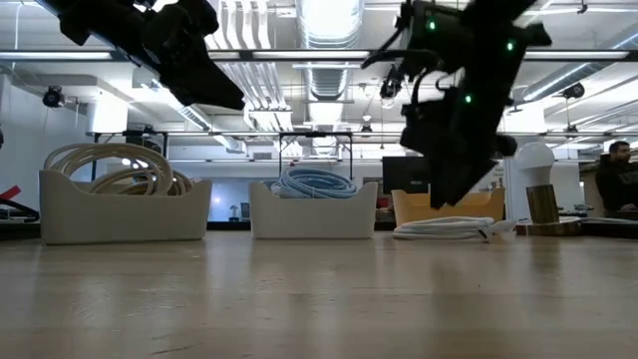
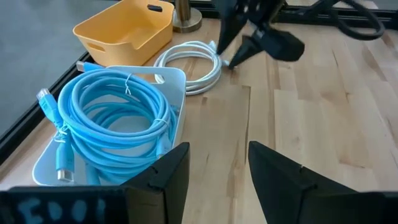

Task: Sort HDMI cables
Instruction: Put the top white HDMI cable into the yellow bin, then put the white HDMI cable into the yellow bin

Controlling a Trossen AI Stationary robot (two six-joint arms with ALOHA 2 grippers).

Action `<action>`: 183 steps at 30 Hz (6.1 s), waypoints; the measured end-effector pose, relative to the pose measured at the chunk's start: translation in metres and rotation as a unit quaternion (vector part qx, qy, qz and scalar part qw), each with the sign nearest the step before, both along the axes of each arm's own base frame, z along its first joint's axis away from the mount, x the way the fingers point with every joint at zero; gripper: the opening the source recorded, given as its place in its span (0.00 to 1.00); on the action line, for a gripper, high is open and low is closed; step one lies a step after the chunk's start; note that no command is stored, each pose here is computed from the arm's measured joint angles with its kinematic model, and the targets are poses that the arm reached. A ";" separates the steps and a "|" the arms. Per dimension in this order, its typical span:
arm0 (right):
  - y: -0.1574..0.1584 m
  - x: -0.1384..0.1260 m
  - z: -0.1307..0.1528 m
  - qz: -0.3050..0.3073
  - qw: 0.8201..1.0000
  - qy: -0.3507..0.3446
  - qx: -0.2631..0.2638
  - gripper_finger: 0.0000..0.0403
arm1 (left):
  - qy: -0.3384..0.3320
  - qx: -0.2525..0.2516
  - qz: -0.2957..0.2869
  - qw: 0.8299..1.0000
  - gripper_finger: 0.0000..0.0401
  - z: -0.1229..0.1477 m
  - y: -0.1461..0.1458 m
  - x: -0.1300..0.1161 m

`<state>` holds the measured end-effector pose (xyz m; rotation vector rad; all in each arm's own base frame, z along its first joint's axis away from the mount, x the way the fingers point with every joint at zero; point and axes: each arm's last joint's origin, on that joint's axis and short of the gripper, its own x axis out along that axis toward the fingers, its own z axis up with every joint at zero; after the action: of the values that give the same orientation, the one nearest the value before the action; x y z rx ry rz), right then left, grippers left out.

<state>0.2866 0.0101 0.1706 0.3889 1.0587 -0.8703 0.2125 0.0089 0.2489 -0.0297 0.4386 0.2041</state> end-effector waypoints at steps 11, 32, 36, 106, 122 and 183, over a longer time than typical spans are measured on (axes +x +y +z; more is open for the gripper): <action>-0.028 -0.008 -0.034 0.009 0.998 -0.049 0.033 0.45 | -0.007 0.008 -0.003 1.000 0.42 0.002 0.000 0.001; -0.057 -0.004 -0.024 0.029 0.999 -0.030 0.015 0.45 | -0.014 0.030 -0.012 0.999 0.42 0.004 0.000 0.002; -0.060 -0.013 -0.033 0.013 0.999 -0.020 0.032 0.45 | -0.014 0.030 -0.012 0.999 0.42 0.004 0.000 0.002; -0.163 0.008 -0.033 -0.158 0.932 0.061 -0.322 0.10 | -0.023 0.013 -0.005 1.000 0.42 0.004 0.000 0.002; -0.165 0.009 -0.053 -0.148 0.934 0.090 -0.312 0.23 | -0.024 0.007 -0.002 1.000 0.42 0.005 0.000 0.002; -0.019 0.091 0.067 0.151 0.978 -0.044 -0.138 0.44 | 0.107 -0.103 -0.231 0.962 0.42 -0.035 -0.050 0.014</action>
<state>0.3774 -0.0086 0.2372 0.0302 0.8715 -0.7080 0.2267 -0.0412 0.2137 -0.1093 0.6676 -0.3020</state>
